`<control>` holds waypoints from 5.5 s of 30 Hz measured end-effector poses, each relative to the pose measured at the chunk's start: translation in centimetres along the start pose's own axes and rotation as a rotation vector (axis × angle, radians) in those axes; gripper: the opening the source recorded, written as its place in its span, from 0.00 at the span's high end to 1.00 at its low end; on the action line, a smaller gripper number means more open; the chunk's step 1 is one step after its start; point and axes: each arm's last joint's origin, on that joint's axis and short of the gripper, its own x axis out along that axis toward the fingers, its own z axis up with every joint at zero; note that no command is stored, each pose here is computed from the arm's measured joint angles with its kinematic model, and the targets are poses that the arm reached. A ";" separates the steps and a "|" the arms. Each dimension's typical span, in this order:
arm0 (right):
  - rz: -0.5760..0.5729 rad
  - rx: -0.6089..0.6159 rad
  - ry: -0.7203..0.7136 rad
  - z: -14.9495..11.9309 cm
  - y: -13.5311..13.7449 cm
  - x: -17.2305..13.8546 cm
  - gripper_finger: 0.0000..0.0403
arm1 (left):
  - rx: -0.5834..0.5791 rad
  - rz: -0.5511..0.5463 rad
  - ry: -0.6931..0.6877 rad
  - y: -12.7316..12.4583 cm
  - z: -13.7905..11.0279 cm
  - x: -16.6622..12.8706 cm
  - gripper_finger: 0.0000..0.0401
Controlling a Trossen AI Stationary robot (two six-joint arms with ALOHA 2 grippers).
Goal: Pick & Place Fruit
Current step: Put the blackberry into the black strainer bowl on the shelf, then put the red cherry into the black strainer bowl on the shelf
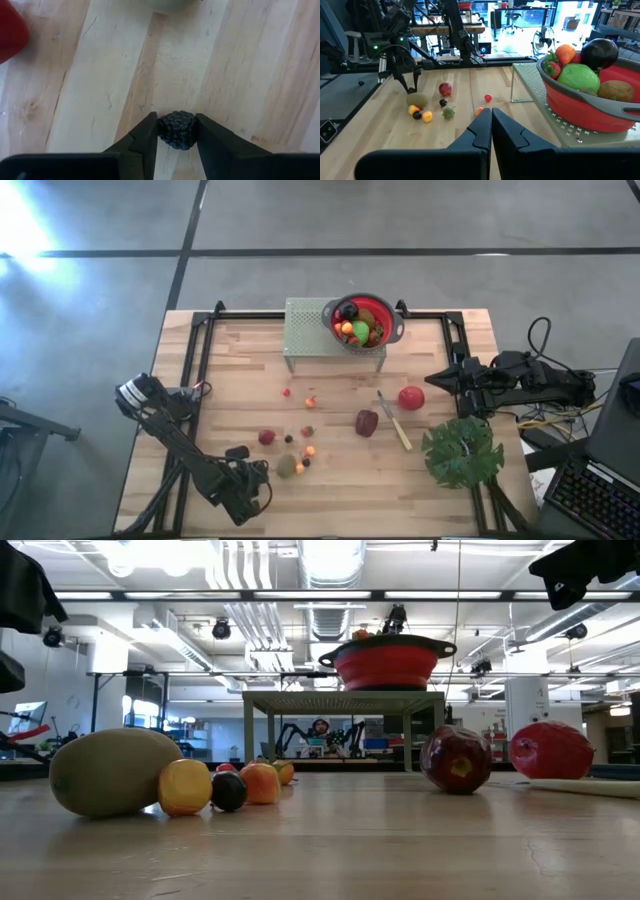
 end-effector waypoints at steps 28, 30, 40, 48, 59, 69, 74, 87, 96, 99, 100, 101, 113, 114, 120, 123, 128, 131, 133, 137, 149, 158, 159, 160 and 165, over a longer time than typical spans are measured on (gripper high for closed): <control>0.000 0.000 0.001 0.0 0.0 0.0 0.98 | 0.358 0.233 -0.754 1.6 14.1 -3.8 0.68; 0.000 0.000 0.000 0.0 0.0 0.0 0.98 | 0.342 0.247 -0.806 2.3 15.6 -4.0 0.68; 0.000 0.000 0.000 0.0 0.0 0.0 0.98 | 0.270 0.316 -0.996 6.6 22.1 -5.9 0.68; 0.000 0.000 0.000 0.0 0.0 0.0 0.98 | 0.173 0.331 -1.106 10.9 26.7 -8.4 0.68; 0.000 0.000 0.000 0.0 0.0 0.0 0.98 | 0.068 0.380 -1.177 17.0 30.4 -11.0 0.67; 0.000 0.000 0.000 0.0 0.0 0.0 0.98 | 0.017 0.408 -1.152 21.1 32.0 -9.8 0.67; 0.000 0.000 0.000 0.0 0.0 0.0 0.98 | -0.003 0.437 -1.140 22.5 32.3 -9.5 0.67; 0.000 0.000 0.000 0.0 0.0 0.0 0.98 | -0.003 0.424 -1.140 24.4 32.5 -9.5 0.67; 0.000 0.000 0.000 0.0 0.0 0.0 0.98 | -0.036 0.410 -1.138 24.8 32.5 -9.4 0.63; 0.000 0.000 0.000 0.0 0.0 0.0 0.98 | -0.040 0.409 -1.128 24.9 32.5 -9.1 0.61; 0.000 0.000 0.000 0.0 0.0 0.0 0.98 | -0.039 0.409 -1.124 24.9 32.6 -8.9 0.61; 0.000 0.000 0.000 0.0 0.0 0.0 0.98 | -0.039 0.410 -1.120 25.0 32.6 -8.7 0.60; 0.000 0.000 0.000 0.0 0.0 0.0 0.98 | 0.010 0.444 -1.113 25.0 32.7 -9.1 0.49; 0.000 0.000 0.000 0.0 0.0 0.0 0.98 | 0.012 0.442 -1.113 24.9 32.7 -9.3 0.49; 0.000 0.000 0.000 0.0 0.0 0.0 0.98 | 0.046 0.435 -1.053 24.2 32.1 -10.5 0.49; 0.000 0.000 0.000 0.0 0.0 0.0 0.98 | 0.071 0.432 -0.974 23.9 31.4 -10.9 0.49; 0.000 0.000 0.000 0.0 0.0 0.0 0.98 | 0.095 0.415 -0.832 23.4 29.8 -11.8 0.49; 0.000 0.000 0.000 0.0 0.0 0.0 0.98 | 0.082 0.392 -0.771 23.0 28.6 -12.6 0.49; 0.000 0.000 0.000 0.0 0.0 0.0 0.98 | 0.069 0.379 -0.722 22.8 27.6 -13.2 0.49; 0.000 0.000 0.000 0.0 0.0 0.0 0.98 | 0.040 0.340 -0.626 22.4 25.6 -14.2 0.49; 0.000 0.000 0.000 0.0 0.0 0.0 0.98 | -0.332 0.295 -0.294 22.1 19.5 -14.8 0.49; 0.000 0.000 0.001 0.0 0.0 0.0 0.98 | -0.741 0.267 -0.212 22.3 17.7 -11.3 0.49; 0.000 0.000 0.000 0.0 0.0 0.0 0.98 | -0.772 0.272 -0.202 22.3 17.4 -10.8 0.49; 0.000 0.000 0.001 0.0 0.0 0.0 0.98 | -0.794 0.276 -0.188 22.4 17.1 -10.4 0.49; 0.000 0.000 0.000 0.0 0.0 0.0 0.98 | -0.844 0.273 -0.143 22.5 16.1 -8.1 0.49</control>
